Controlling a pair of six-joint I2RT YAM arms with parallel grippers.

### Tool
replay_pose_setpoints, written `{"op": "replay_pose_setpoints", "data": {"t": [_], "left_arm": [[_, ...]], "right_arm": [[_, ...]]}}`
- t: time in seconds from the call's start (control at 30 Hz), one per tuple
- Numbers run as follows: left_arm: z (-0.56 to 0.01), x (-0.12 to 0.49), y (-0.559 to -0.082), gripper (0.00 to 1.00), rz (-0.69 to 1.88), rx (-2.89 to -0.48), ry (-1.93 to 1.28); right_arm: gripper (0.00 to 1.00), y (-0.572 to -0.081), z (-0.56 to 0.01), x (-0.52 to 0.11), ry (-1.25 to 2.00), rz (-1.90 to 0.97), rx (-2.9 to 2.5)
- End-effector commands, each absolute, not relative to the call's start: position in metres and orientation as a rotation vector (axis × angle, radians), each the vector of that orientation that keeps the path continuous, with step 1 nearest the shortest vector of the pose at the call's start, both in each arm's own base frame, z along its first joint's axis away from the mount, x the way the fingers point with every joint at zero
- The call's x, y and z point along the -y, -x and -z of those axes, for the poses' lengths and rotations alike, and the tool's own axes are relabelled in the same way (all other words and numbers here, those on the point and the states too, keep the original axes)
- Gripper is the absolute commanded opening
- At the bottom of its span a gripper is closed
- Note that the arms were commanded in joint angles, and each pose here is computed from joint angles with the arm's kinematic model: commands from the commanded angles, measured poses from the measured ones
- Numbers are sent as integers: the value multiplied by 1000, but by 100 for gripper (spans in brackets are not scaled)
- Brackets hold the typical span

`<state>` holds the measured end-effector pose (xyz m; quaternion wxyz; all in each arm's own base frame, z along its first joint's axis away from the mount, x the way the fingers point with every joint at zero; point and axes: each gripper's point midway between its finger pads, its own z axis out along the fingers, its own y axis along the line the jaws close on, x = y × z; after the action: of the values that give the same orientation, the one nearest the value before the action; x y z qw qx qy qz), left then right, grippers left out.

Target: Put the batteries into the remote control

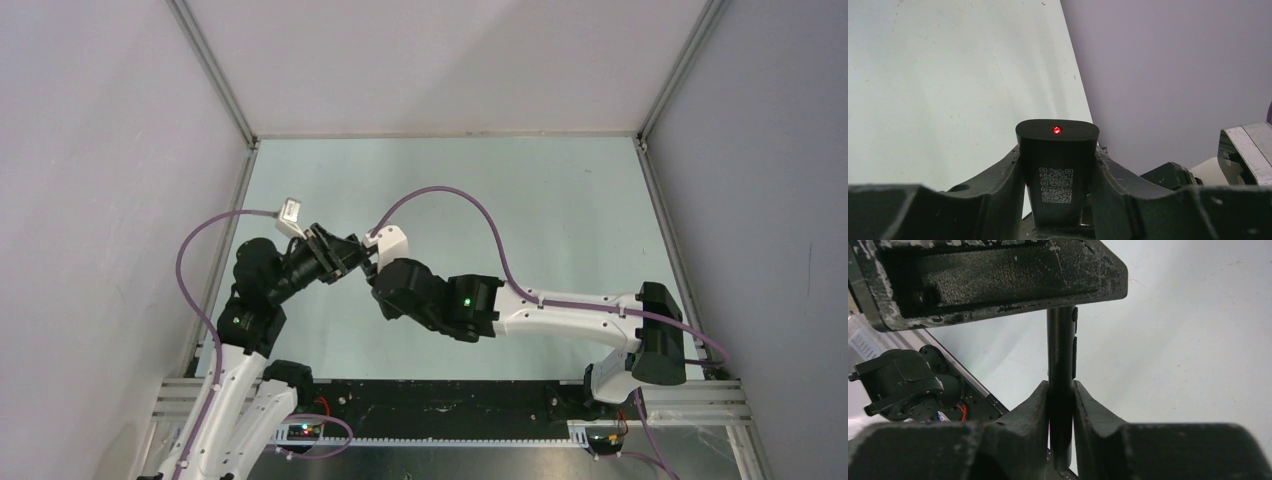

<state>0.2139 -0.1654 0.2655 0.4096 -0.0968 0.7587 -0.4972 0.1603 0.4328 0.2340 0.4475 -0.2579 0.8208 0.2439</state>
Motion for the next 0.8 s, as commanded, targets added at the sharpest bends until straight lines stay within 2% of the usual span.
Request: {"op": "replay_pose_setpoints", "data": {"t": [0.0,0.03,0.07,0.1,0.23,0.5,0.77], "left_arm": [[-275,169,-209,17,1245,-1878,140],[-276,169,-209,15,1246,-1875,133],[-277,169,-209,14,1245,-1874,126],[-279,170,-208,14,1247,-1871,116],[-290,173,-202,14,1257,-1846,43],[-333,181,-173,14,1295,-1729,-216],[-379,185,-136,15,1333,-1593,-409]], "right_arm": [[35,-158,-270,-437,571,-741,-1971],[50,-157,-274,-437,563,-763,-1965],[56,-154,-277,-435,569,-789,-1961],[68,-153,-281,-435,568,-811,-1952],[84,-140,-298,-429,622,-908,-1927],[90,-100,-346,-409,803,-1242,-1748],[91,-88,-361,-406,835,-1441,-1598]]}}
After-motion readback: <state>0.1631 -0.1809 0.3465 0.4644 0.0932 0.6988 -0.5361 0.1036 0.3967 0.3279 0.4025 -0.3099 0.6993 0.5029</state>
